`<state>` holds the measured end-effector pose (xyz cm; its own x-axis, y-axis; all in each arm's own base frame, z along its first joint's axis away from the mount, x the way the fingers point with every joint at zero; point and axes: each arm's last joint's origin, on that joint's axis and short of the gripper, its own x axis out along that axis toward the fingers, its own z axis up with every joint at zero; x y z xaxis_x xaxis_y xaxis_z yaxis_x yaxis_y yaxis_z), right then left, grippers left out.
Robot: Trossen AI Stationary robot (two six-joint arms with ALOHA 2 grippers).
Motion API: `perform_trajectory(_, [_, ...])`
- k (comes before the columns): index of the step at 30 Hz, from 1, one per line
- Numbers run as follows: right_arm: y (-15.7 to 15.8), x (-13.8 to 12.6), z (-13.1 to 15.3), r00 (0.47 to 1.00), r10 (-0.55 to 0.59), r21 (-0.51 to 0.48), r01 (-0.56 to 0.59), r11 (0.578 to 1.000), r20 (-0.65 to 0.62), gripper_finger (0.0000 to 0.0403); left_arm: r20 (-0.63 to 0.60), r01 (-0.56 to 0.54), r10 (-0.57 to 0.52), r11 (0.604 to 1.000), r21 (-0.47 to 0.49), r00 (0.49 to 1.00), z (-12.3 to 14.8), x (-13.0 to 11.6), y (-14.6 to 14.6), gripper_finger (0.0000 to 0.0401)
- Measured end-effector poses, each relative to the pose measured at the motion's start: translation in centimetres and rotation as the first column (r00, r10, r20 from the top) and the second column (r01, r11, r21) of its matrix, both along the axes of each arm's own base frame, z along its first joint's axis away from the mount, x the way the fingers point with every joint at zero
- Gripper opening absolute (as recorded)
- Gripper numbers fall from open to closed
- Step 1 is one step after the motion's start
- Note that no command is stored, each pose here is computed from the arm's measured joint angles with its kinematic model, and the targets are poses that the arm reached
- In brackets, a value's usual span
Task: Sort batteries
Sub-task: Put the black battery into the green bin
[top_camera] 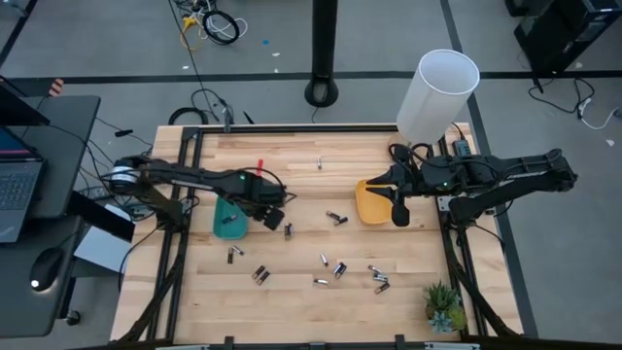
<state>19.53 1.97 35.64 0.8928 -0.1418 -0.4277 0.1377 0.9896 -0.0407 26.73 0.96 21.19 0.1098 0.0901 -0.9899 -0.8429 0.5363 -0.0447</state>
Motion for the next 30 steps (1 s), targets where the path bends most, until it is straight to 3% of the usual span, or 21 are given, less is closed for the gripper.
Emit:
perform_trajectory(5, [0.0,0.0,0.0,1.000,0.000,-0.001,0.000,1.000,0.000,0.0077,-0.078,-0.005,0.006,1.000,0.019,0.997,2.6,-3.4,0.0,0.0047])
perform_trajectory(8, [0.0,0.0,0.0,1.000,0.000,-0.001,0.000,1.000,0.001,0.0077,-0.154,-0.003,0.005,1.000,0.012,0.988,2.3,-5.1,-0.1,0.0047])
perform_trajectory(11, [0.0,0.0,0.0,1.000,0.001,-0.002,-0.001,1.000,0.002,0.0077,-0.154,-0.021,0.017,0.999,-0.028,0.988,1.3,-5.8,-0.2,0.0050])
perform_trajectory(14, [0.0,0.0,0.0,1.000,0.000,0.001,0.000,1.000,0.003,0.0077,-0.155,-0.025,0.013,0.997,-0.074,0.988,0.4,-5.8,-0.4,0.0101])
perform_trajectory(19, [0.0,0.0,0.0,1.000,-0.008,0.016,0.008,1.000,0.005,0.0077,-0.143,-0.023,0.014,0.998,-0.061,0.990,0.8,-5.7,-0.3,0.0188])
perform_trajectory(25, [0.1,0.1,-0.1,1.000,0.008,0.030,-0.008,1.000,-0.008,0.0077,-0.054,0.039,-0.037,0.999,0.026,0.998,3.1,-4.6,-0.1,0.0183])
perform_trajectory(30, [0.7,1.7,-2.2,0.980,0.125,0.084,-0.113,0.990,-0.156,0.0078,0.165,0.069,-0.098,0.983,0.172,0.981,6.0,-2.2,0.1,0.0156])
